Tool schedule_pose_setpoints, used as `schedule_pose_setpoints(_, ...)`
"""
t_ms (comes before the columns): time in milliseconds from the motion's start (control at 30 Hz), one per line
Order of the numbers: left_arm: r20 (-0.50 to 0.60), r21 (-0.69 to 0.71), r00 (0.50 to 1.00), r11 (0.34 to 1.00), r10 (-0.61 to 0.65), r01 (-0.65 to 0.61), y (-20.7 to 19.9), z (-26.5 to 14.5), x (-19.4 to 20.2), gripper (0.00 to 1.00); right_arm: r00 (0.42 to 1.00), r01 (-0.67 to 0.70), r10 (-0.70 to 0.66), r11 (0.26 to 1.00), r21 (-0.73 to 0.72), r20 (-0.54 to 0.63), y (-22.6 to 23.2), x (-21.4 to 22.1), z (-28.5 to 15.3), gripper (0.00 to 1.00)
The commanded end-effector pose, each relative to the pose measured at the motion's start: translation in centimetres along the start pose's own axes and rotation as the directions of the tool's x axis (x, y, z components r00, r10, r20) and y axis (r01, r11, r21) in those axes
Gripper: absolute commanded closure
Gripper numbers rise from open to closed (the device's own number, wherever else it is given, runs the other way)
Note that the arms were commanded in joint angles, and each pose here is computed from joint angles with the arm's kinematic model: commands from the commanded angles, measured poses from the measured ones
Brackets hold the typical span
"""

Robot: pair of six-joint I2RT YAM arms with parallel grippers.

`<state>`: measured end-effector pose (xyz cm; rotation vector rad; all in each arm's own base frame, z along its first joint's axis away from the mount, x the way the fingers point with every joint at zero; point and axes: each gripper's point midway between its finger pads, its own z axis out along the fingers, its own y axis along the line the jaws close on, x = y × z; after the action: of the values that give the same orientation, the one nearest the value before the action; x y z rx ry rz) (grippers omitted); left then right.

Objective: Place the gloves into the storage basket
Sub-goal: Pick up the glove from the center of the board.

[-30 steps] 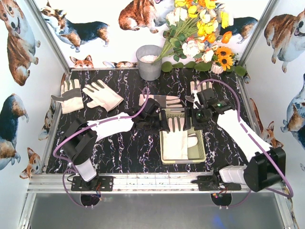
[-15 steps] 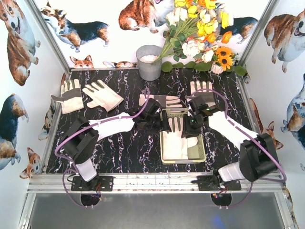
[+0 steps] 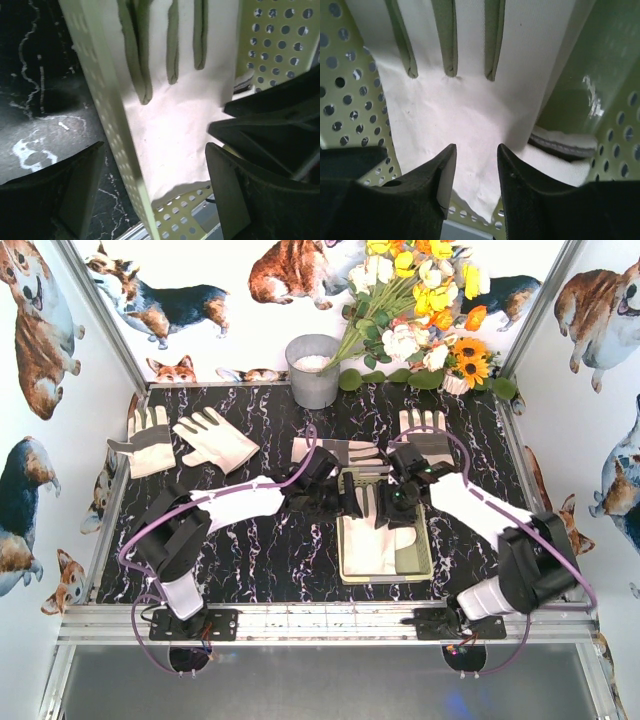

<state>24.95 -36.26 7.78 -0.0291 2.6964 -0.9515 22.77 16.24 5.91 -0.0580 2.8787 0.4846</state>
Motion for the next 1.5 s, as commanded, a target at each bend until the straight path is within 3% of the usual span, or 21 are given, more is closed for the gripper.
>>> schedule_pose_setpoints(0,0.106,-0.036,0.993,0.998,0.052,-0.048,-0.5,-2.9,-2.3,0.22,0.989,0.044,-0.042,0.999,-0.008,0.141,1.0,-2.2,-3.9,0.56)
schedule_pose_setpoints(200,0.264,-0.146,0.964,0.989,0.021,0.018,3.5,-9.6,-6.4,0.14,0.967,0.06,-0.056,0.998,-0.011,0.247,2.0,-3.3,-9.3,0.46)
schedule_pose_setpoints(333,0.366,-0.206,0.928,0.967,-0.069,0.153,9.3,-14.1,-10.1,0.14,0.94,0.067,-0.045,0.996,-0.053,0.339,3.4,-4.7,-12.1,0.42)
schedule_pose_setpoints(467,0.448,-0.244,0.881,0.928,-0.149,0.281,14.9,-17.3,-13.3,0.18,0.906,0.036,0.005,0.995,-0.088,0.423,4.3,-6.2,-14.1,0.38)
schedule_pose_setpoints(733,0.608,-0.283,0.752,0.814,-0.257,0.507,26.0,-21.8,-19.3,0.3,0.875,-0.055,0.127,0.985,-0.165,0.466,5.4,-7.8,-14.4,0.38)
schedule_pose_setpoints(1067,0.64,-0.336,0.701,0.707,-0.313,0.623,36.6,-21.8,-22.8,0.41,0.804,-0.144,0.208,0.977,-0.158,0.557,4.4,-9.4,-15.4,0.37)
schedule_pose_setpoints(1467,0.634,-0.329,0.694,0.693,-0.342,0.642,40.8,-19.2,-25.3,0.56,0.823,-0.167,0.213,0.977,-0.134,0.527,5.2,-12.0,-13.8,0.37)
